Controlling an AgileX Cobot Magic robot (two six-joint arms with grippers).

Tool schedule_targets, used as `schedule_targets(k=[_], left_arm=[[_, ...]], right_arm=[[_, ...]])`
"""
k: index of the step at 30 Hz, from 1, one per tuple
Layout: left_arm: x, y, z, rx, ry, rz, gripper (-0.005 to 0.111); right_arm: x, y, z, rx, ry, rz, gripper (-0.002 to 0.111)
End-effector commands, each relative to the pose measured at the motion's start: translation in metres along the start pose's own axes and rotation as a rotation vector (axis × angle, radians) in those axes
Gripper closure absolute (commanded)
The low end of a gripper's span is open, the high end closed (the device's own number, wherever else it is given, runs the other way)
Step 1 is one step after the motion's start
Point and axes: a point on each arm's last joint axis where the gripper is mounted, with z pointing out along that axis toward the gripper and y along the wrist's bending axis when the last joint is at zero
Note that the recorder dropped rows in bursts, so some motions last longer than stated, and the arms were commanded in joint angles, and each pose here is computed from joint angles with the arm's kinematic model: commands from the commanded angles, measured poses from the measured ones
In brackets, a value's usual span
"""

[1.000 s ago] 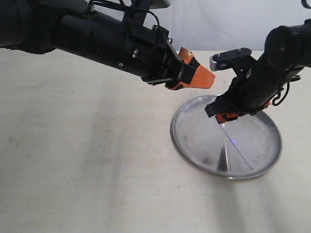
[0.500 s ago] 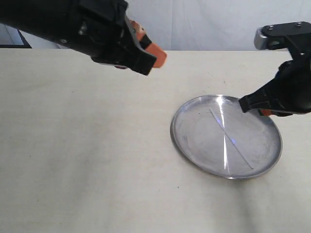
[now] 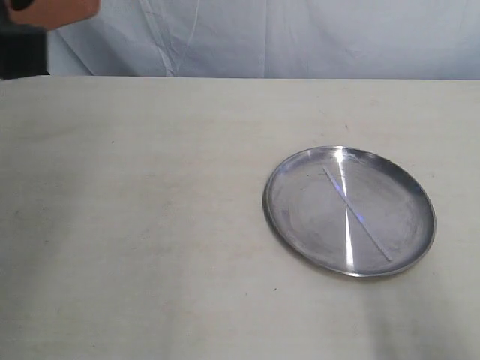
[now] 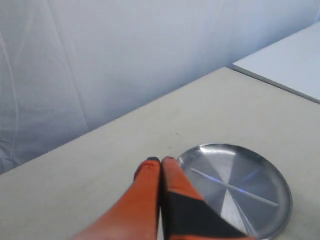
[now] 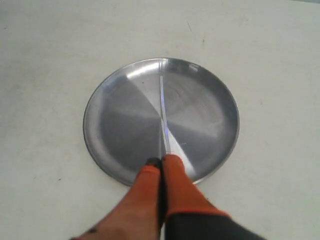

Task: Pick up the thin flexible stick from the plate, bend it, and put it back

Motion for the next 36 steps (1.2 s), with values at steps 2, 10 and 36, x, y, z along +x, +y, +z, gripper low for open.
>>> schedule_targets(k=[2, 10, 36], left_arm=[[0.024, 0.005, -0.035, -0.094, -0.07, 0.026, 0.107], [0.055, 0.011, -0.063, -0.186, -0.081, -0.014, 0.107], [0.067, 0.006, -0.065, -0.127, -0.073, -0.152, 0.107]], right_arm=[[0.03, 0.002, -0.013, -0.026, 0.07, 0.028, 0.108], [0.057, 0.007, -0.033, -0.092, 0.202, 0.059, 0.108], [0.058, 0.015, -0.04, -0.177, 0.173, 0.096, 0.108]])
